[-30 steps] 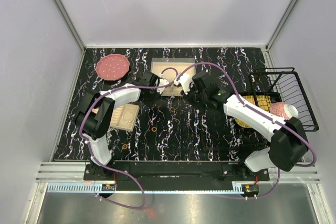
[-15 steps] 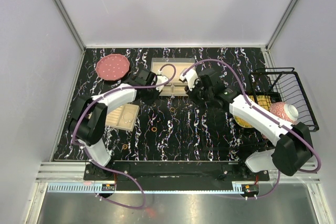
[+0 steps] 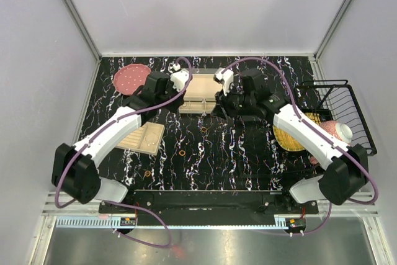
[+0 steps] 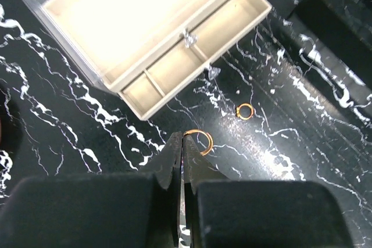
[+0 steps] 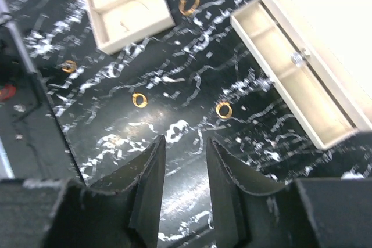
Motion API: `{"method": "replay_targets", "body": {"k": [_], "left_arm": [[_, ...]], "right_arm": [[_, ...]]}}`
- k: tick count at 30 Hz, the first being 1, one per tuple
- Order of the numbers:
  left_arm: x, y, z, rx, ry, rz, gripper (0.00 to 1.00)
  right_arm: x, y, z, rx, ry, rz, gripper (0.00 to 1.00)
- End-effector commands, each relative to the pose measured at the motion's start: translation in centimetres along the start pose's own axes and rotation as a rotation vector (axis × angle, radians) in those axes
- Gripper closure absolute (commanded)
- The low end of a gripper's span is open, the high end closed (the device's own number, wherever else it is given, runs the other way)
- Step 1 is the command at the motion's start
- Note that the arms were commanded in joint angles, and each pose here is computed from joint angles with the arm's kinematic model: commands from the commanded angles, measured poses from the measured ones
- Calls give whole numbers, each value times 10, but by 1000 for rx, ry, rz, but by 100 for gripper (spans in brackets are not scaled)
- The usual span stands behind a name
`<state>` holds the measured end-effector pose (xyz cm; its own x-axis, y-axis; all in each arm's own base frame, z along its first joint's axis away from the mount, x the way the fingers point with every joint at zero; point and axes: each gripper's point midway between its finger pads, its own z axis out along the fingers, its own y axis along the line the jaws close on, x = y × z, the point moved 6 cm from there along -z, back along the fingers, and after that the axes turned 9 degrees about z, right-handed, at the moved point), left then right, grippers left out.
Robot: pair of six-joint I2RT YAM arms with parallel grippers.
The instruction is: Organize the mixed jewelry
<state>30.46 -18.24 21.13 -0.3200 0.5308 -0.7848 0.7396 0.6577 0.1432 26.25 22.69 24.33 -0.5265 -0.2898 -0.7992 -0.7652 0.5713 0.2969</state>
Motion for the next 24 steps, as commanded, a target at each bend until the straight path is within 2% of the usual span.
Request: {"method": "replay_targets", "body": {"k": [1,10,24], "left_arm": [[-28,-3,-14,-18,-174,-37,100],[-42,-3,-42,-88,-285,-45,100],[-43,-9,-52,-94,-316,-59,100]], "right_arm": [[-35,20,6,-178,-46,76,59],[-65,23,33,-280,-62,196,55],[-82,21,57,-361,-68,250,58]]}}
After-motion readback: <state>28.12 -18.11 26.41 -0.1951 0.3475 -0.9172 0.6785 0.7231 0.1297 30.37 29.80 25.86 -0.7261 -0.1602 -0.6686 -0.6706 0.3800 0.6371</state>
